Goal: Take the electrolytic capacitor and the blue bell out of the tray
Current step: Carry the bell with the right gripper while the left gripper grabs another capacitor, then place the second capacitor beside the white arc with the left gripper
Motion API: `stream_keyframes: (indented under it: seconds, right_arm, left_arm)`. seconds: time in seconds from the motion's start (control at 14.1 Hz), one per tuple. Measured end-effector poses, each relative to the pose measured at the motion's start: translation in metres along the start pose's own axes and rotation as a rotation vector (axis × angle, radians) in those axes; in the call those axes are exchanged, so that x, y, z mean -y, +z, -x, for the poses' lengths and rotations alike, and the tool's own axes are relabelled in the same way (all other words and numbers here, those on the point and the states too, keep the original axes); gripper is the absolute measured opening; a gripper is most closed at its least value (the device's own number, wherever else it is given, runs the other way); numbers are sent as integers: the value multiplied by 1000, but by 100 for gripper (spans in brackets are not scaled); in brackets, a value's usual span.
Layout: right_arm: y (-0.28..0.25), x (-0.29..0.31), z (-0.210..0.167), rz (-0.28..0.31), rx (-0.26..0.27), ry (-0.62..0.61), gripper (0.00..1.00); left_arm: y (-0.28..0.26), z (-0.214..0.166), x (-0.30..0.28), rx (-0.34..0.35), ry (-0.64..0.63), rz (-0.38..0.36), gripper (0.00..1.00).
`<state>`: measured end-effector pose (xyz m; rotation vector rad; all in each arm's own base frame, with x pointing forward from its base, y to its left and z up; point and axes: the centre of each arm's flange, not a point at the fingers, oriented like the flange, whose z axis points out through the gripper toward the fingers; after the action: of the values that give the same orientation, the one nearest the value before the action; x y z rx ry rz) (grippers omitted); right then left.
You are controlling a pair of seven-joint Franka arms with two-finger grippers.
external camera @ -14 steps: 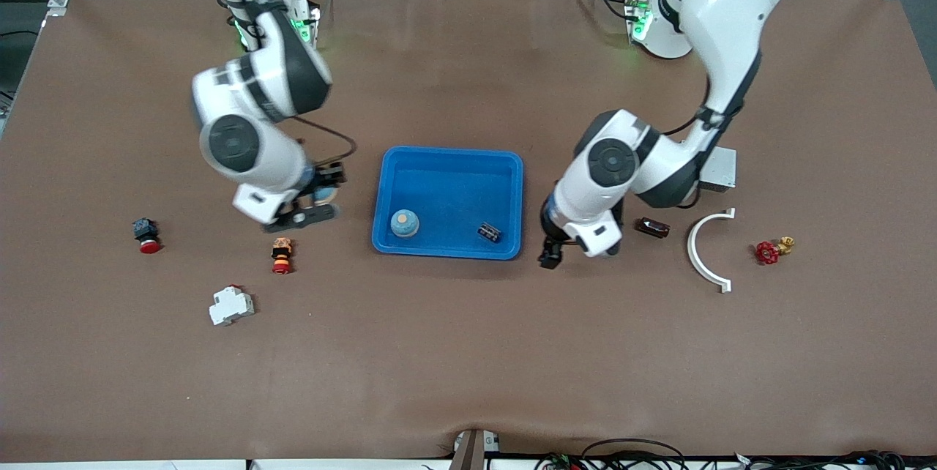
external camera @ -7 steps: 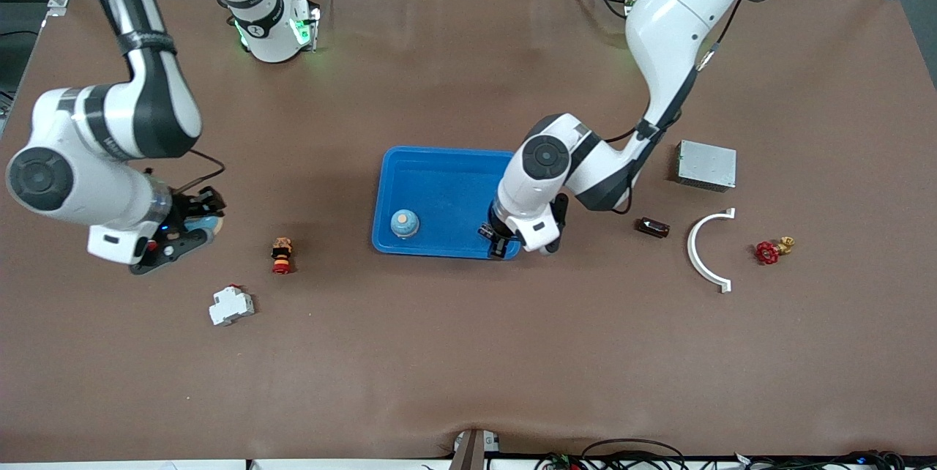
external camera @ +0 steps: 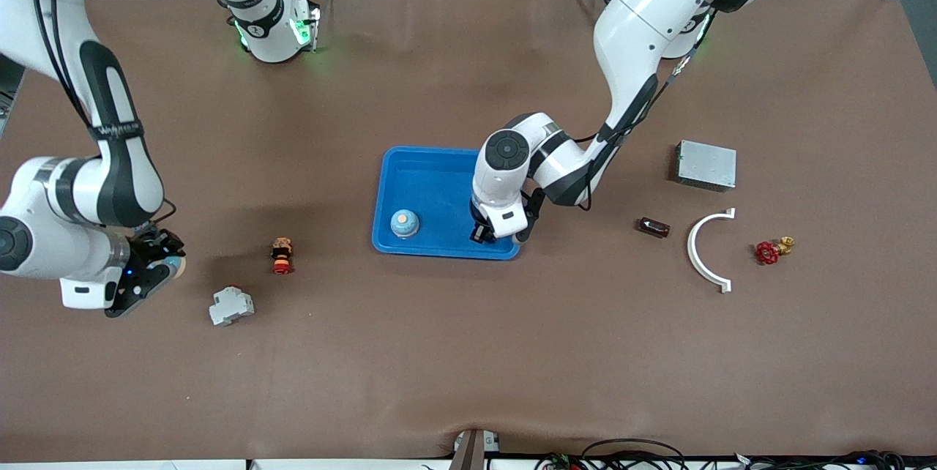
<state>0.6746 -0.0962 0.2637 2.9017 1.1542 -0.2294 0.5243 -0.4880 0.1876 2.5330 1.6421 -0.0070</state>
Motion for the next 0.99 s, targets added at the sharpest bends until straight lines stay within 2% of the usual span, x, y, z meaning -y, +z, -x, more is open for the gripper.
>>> stream_keyframes:
  seconds: [0.07,0.21,0.5,0.64,0.78,0.99]
  right_arm:
    - [15,-4,0,-7,3,-5,66]
    - [34,-2,-3,-26,14,-10,66]
    - [53,19,-11,-66,43,61,66]
    - [57,31,-9,-63,39,81,66]
    - [54,43,3,-50,28,88,66]
    - [45,61,24,-56,38,95,66]
  left_arm:
    - [0,-1,0,-3,3,1,49]
    - [0,-1,-1,-6,6,3,33]
    - [-5,-9,-7,-12,-5,12,33]
    - [-21,-19,-15,-26,-20,12,33]
    - [-57,-38,-28,-45,-48,22,33]
    - [-120,-81,-41,-77,-79,18,33]
